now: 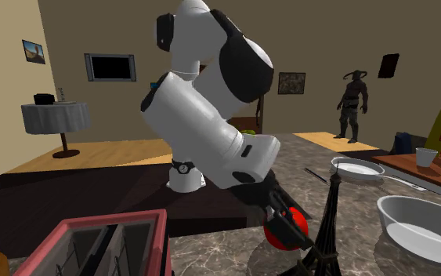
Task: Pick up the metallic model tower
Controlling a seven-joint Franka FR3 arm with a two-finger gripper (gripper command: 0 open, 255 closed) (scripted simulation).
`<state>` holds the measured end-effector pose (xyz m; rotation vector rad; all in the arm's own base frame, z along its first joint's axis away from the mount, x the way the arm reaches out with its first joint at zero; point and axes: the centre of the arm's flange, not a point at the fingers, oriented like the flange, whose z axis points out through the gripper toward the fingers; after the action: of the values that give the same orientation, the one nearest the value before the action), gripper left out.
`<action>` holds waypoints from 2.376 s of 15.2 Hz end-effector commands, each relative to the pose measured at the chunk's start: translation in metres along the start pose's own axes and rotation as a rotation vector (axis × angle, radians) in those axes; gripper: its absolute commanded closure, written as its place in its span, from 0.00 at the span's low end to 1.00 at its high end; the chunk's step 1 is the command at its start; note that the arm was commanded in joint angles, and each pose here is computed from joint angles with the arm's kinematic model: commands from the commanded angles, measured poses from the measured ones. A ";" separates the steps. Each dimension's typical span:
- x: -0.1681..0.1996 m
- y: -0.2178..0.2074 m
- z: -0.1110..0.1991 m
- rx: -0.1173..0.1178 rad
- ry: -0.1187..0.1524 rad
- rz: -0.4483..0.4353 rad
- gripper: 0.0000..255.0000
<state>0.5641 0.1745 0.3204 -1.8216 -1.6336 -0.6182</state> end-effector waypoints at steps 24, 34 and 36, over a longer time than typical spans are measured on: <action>-0.004 0.019 0.076 0.088 0.061 -0.161 1.00; 0.033 0.013 0.038 0.088 0.061 -0.161 1.00; 0.040 0.011 0.031 0.088 0.061 -0.161 1.00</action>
<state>0.5796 0.2239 0.3187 -1.6050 -1.7498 -0.6534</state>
